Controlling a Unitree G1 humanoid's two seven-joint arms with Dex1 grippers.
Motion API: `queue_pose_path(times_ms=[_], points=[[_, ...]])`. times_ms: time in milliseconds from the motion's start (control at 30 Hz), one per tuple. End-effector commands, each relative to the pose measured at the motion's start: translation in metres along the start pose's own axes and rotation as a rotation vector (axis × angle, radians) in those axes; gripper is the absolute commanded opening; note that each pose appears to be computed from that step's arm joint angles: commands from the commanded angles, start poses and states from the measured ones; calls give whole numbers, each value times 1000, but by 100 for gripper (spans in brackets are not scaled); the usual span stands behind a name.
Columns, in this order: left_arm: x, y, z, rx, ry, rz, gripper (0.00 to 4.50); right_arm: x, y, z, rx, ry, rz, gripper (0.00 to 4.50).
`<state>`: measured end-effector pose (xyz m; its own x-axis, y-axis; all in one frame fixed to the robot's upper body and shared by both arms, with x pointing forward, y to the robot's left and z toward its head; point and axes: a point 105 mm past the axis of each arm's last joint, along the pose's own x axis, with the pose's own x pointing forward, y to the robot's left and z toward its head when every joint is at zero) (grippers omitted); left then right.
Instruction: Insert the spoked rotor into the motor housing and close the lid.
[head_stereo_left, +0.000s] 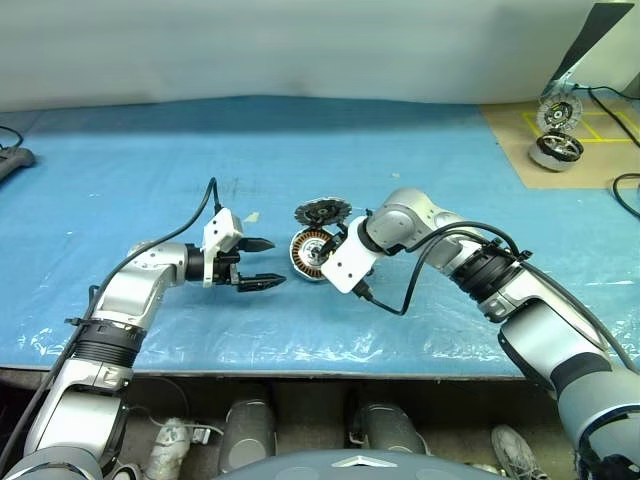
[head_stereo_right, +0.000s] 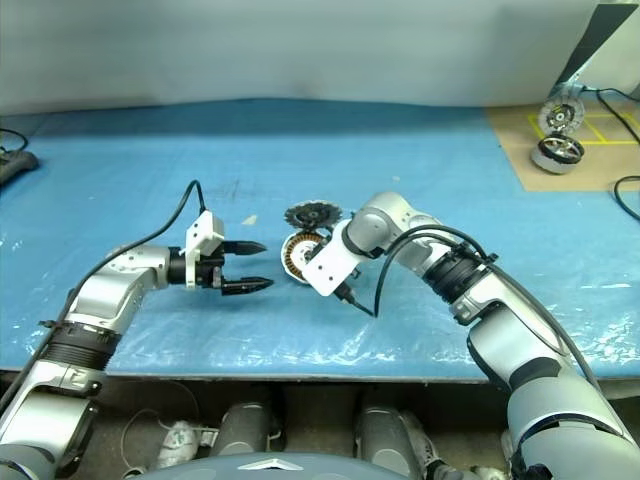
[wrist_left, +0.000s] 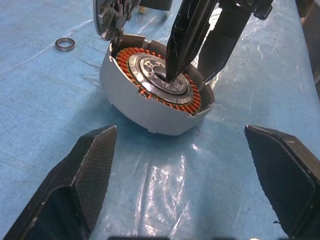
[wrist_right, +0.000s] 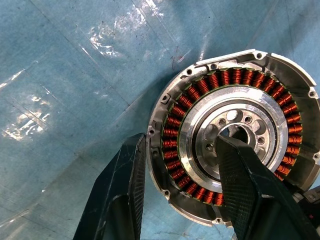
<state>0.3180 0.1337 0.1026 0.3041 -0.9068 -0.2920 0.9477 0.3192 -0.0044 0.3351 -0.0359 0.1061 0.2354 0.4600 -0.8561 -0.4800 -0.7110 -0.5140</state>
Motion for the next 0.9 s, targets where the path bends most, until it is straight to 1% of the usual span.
queue_pose_path(times_ms=[33,67,133,167,267,333,533,600,667,733,800,900], points=[[-2,-1,7,28,-10,6,439,2,-6,8,13,-37,-8,190],[-1,-1,7,27,-10,5,439,3,-5,9,33,-53,-1,190],[-1,-1,6,27,-10,2,439,3,-3,9,58,-75,3,252],[0,-2,6,27,-10,0,439,2,-4,7,66,-69,-4,273],[1,-2,7,25,-12,-5,439,-4,-11,6,112,-70,-44,373],[1,-1,7,25,-11,-7,439,-14,-12,14,137,-123,-38,373],[5,1,10,31,-15,-16,439,-44,-21,29,167,-197,-77,373],[6,1,10,32,-17,-20,439,-58,-20,37,201,-250,-94,373],[6,1,12,36,-21,-27,439,-72,-17,39,277,-294,-126,373],[7,-2,13,55,-22,-38,439,-83,-9,33,390,-313,-164,373],[8,-6,14,78,-21,-48,439,-91,-1,20,533,-314,-248,373],[11,-14,15,116,-22,-54,439,-103,-1,-9,809,-338,-489,373]])
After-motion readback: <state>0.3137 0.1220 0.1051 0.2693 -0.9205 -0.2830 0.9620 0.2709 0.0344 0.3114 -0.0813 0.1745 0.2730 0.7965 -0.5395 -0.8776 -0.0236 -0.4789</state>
